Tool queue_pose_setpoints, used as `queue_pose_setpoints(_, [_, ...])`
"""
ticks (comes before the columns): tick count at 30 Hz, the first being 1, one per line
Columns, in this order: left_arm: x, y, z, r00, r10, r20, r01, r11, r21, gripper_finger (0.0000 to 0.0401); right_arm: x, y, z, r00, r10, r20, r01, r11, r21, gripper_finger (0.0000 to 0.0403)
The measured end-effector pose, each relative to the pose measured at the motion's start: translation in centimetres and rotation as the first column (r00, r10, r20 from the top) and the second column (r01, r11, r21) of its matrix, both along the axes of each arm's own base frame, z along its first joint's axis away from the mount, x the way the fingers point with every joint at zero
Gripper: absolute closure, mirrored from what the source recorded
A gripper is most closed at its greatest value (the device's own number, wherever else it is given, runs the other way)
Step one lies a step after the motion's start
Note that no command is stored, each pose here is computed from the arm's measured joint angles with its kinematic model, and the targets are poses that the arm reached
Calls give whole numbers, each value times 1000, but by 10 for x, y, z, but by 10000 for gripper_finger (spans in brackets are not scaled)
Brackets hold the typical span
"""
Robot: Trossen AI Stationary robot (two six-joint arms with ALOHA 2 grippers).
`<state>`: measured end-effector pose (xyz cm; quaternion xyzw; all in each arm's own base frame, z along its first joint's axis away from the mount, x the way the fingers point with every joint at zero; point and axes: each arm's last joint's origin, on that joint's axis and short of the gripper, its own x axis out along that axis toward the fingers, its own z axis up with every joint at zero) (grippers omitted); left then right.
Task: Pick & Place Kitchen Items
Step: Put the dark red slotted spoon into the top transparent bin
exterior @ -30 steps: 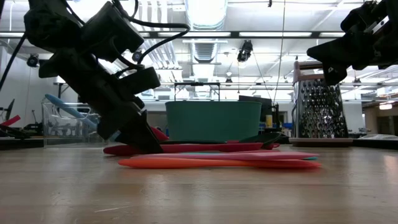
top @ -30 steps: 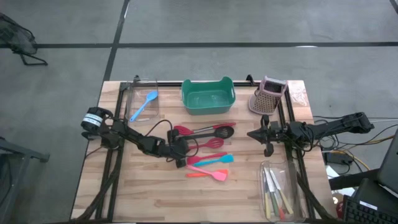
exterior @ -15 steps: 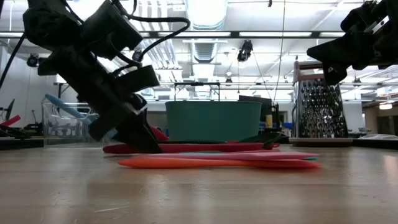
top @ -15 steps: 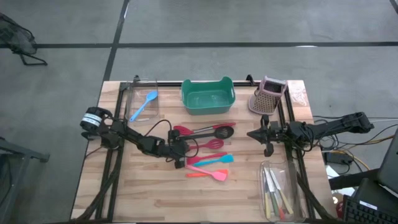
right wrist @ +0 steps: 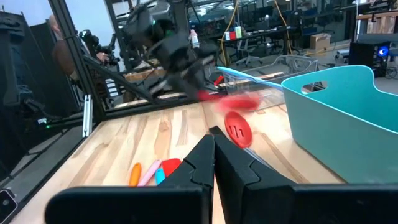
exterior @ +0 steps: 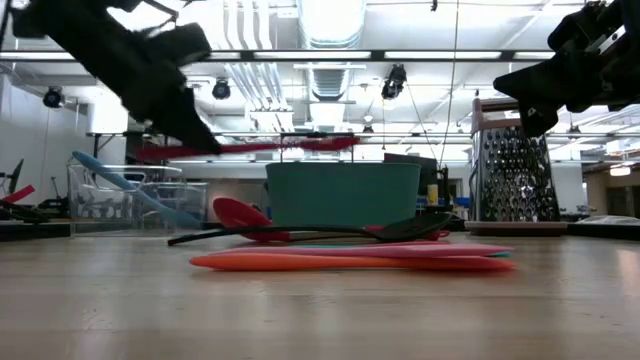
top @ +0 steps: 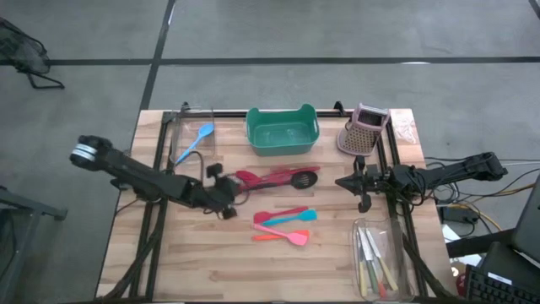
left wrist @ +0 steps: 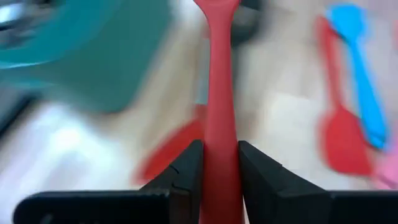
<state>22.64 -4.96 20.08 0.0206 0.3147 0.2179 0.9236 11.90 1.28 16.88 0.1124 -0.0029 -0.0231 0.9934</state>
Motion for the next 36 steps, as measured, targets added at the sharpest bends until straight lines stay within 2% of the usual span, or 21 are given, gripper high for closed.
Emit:
queue_pose_setpoints(4, [-26, 13, 17, 971, 226, 73, -232, 969, 84, 321, 0, 0, 0, 1000, 0, 0, 0, 1000, 0, 394])
queue_pose_setpoints(8, [-47, 24, 30, 935, 331, 127, -346, 929, 130, 321, 0, 0, 0, 1000, 0, 0, 0, 1000, 0, 394])
queue_pose_setpoints(14, [-69, 42, 36, 805, 534, 259, -585, 787, 198, 320, 0, 0, 0, 1000, 0, 0, 0, 1000, 0, 394])
queue_pose_setpoints(22, [-70, 68, 27, 717, 668, 201, -697, 678, 235, 315, 0, 0, 0, 1000, 0, 0, 0, 1000, 0, 394])
queue_pose_setpoints(30, [-65, 87, 15, 661, 745, 93, -745, 635, 204, 313, 0, 0, 0, 1000, 0, 0, 0, 1000, 0, 394])
queue_pose_setpoints(36, [-66, 95, 0, 631, 776, 17, -758, 612, 226, 312, 0, 0, 0, 1000, 0, 0, 0, 1000, 0, 394])
